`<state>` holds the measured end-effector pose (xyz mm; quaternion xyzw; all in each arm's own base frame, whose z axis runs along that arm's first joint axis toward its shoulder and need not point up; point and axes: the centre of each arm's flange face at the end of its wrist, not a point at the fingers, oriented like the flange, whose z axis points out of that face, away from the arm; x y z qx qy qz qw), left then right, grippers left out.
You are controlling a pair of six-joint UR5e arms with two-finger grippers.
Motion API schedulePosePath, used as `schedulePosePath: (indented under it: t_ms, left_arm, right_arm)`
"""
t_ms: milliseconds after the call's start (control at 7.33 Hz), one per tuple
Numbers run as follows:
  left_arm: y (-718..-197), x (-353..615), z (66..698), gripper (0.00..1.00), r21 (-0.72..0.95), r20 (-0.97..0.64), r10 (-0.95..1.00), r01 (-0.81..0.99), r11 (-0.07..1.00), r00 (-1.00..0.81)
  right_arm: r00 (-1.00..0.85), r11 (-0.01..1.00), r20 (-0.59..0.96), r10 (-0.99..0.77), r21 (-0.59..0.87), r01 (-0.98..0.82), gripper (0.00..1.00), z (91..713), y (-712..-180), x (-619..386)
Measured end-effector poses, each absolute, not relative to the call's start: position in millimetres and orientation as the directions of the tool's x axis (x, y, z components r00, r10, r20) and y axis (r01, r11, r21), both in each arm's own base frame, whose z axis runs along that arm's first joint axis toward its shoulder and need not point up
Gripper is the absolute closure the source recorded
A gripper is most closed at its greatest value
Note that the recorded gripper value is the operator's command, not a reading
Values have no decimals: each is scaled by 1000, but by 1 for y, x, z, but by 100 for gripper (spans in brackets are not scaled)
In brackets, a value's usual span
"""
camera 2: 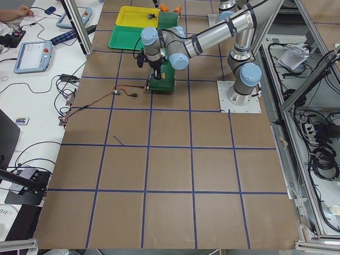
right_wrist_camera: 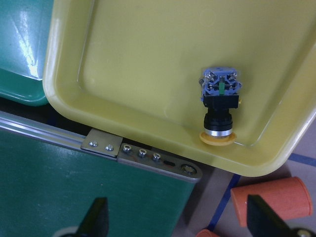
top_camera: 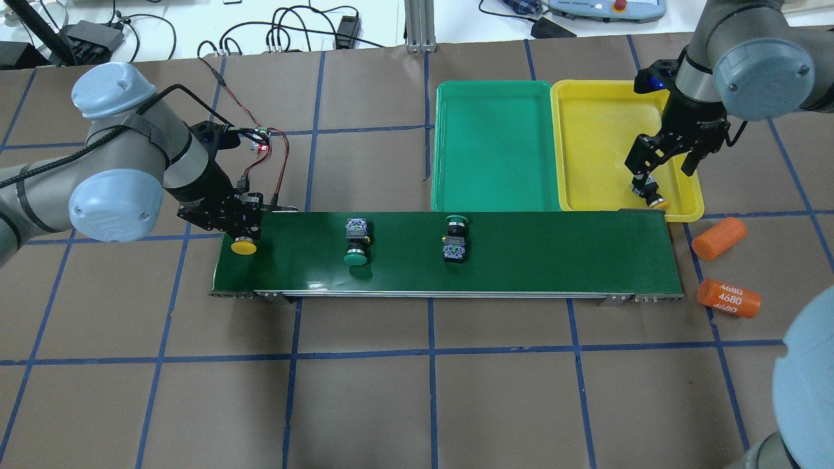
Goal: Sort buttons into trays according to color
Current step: 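Place a yellow button on the belt with left gripper while right returns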
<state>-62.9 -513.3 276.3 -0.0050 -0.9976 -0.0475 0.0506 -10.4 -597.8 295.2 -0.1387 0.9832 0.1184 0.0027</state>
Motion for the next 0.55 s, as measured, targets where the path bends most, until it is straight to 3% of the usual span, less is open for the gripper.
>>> schedulePosePath:
  t_ms: [136, 273, 409, 546]
  left_arm:
    - [-508, -73, 272, 100, 95, 99, 6, 15, 995, -995]
    - [-504, -78, 264, 78, 97, 99, 10, 20, 995, -995]
    - [-502, -81, 258, 1, 87, 98, 13, 22, 996, -995]
    - [-502, -81, 253, 0, 72, 98, 12, 19, 997, -995]
  right_arm:
    - [-961, 933, -39, -272, 233, -274, 2, 295, -597, -9]
    - [-962, 934, -43, -270, 232, -273, 2, 295, -597, -8]
    - [-963, 935, -47, -267, 230, -270, 2, 295, -597, -7]
    - [-963, 935, -50, -265, 229, -269, 2, 295, -597, -7]
